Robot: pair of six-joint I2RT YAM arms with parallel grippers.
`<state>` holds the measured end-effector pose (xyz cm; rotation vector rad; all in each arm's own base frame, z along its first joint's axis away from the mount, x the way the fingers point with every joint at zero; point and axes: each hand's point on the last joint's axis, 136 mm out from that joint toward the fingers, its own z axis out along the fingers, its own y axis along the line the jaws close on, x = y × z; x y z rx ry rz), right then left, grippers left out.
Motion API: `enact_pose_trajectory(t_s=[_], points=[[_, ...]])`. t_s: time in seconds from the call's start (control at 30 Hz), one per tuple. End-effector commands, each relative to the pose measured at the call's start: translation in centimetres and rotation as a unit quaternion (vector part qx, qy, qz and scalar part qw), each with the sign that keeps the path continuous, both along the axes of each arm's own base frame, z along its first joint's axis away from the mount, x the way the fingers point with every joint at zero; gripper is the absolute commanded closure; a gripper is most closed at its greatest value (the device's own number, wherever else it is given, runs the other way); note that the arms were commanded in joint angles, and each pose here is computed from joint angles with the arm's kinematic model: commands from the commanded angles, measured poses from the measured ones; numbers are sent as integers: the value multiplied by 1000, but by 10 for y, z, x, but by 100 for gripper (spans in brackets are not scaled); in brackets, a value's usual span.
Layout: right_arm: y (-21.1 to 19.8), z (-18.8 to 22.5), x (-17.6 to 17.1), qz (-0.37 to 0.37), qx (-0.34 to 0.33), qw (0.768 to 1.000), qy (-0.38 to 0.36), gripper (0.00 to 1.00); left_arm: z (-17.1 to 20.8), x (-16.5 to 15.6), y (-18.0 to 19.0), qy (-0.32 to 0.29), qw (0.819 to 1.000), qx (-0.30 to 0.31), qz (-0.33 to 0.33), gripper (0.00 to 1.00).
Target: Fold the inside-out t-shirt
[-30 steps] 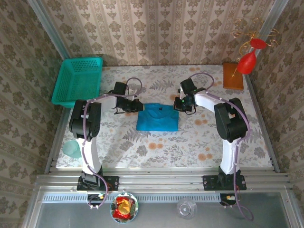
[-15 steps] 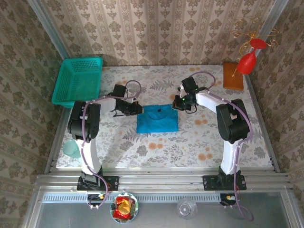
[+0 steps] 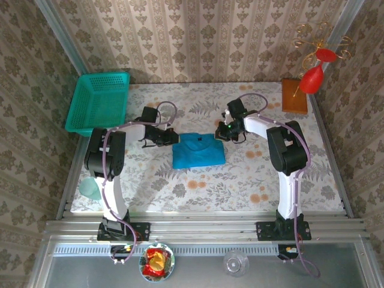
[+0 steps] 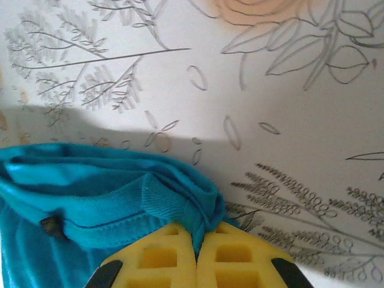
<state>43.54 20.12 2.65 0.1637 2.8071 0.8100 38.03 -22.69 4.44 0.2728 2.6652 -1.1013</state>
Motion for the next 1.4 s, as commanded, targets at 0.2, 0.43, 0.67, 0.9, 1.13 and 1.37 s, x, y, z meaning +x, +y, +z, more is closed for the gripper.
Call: enact_pose_trajectory(t_s=[0.2,0.43,0.67,0.9,1.13,1.37], points=[[-19,-14,-8,-26,-12,999,31,99,-9,2,22,27,997,38,61,83],[-11,26,-2,-21,16,1000,-5,67,9,6,37,-1,993,63,96,63],[-22,73,-17,-28,1,999,-40,56,63,6,46,-56,991,48,113,62],[24,88,-48,9,102,995,-12,59,63,-5,3,-27,998,4,59,76],[75,57,-68,66,194,977,59,63,16,14,-5,12,997,37,61,87],[55,-9,-62,7,126,985,115,66,-15,28,12,49,993,80,72,90]])
